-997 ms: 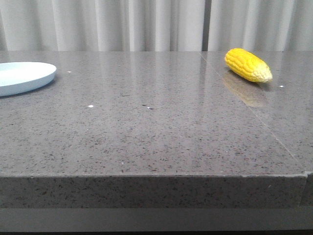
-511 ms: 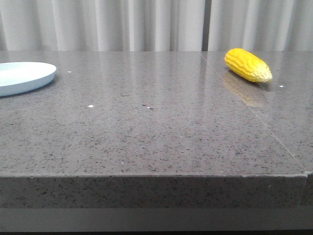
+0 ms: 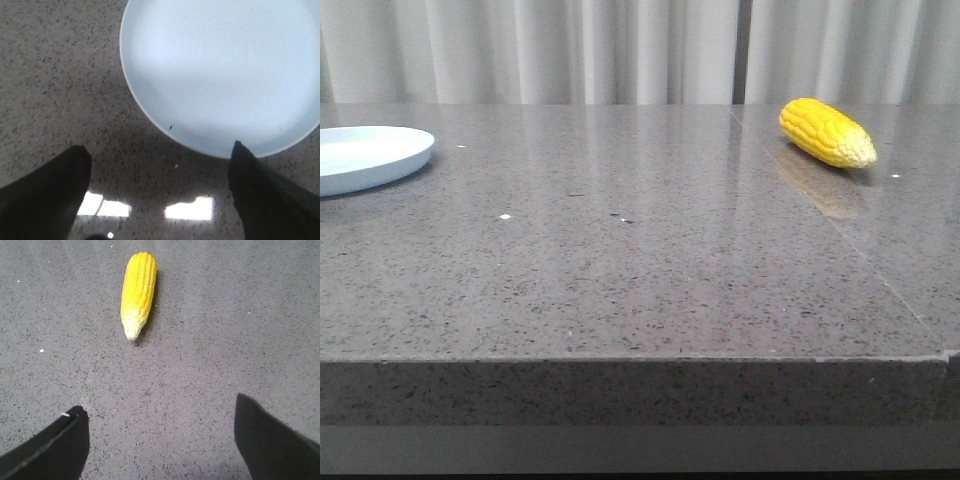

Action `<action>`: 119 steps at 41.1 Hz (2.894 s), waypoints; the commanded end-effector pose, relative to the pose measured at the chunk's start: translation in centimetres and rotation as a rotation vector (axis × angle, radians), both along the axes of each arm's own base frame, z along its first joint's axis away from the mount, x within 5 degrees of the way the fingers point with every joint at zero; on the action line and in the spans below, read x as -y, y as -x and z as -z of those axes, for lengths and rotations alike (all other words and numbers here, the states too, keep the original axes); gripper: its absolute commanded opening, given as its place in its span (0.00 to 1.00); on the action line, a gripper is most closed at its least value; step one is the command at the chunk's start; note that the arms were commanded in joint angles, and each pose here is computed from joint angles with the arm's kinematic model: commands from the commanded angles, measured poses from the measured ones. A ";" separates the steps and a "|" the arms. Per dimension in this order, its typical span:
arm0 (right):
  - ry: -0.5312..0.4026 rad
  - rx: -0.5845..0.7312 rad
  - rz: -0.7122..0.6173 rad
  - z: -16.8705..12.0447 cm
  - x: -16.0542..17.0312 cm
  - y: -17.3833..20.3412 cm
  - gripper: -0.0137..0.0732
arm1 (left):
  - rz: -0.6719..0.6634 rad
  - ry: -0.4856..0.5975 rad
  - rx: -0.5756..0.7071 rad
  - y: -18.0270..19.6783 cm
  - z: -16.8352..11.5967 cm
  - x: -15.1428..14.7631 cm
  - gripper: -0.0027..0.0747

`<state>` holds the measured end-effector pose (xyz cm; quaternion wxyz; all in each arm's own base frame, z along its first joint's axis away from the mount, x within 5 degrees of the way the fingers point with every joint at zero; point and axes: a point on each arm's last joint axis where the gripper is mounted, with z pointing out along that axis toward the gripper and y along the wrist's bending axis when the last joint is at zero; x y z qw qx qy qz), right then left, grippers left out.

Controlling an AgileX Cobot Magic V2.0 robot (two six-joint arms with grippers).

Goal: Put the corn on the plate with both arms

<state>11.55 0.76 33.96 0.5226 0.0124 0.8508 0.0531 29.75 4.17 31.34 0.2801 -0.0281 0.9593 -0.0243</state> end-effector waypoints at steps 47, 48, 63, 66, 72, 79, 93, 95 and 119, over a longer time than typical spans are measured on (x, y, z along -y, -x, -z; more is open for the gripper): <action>-0.012 0.092 0.010 -1.4 0.1 -0.4 0.87 | -0.016 0.117 -0.001 -8.7 3.0 -2.1 0.01; -0.012 0.092 0.010 -1.4 0.1 -0.4 0.87 | -0.010 0.123 0.001 -8.8 2.8 -1.9 0.01; -0.012 0.092 0.010 -1.4 0.1 -0.4 0.87 | 0.249 0.154 0.104 -9.9 -4.0 6.0 0.01; -0.012 0.092 0.010 -1.4 0.1 -0.4 0.87 | 0.300 0.187 0.133 -9.9 -4.8 8.3 0.01; -0.012 0.092 0.010 -1.4 0.1 -0.4 0.87 | 0.395 0.223 0.158 -9.5 -5.1 12.6 0.01; -0.012 0.092 0.010 -1.4 0.1 -0.4 0.87 | 0.498 0.233 0.134 -8.9 -4.2 17.0 0.01; -0.012 0.092 0.010 -1.4 0.1 -0.4 0.87 | 0.590 0.233 0.015 -9.2 -0.3 21.4 0.01; -0.012 0.092 0.010 -1.4 0.1 -0.4 0.87 | 0.594 0.230 -0.004 -9.2 0.0 21.4 0.01; -0.012 0.092 0.010 -1.4 0.1 -0.4 0.87 | 0.635 0.152 0.000 -6.9 -3.1 20.5 0.60</action>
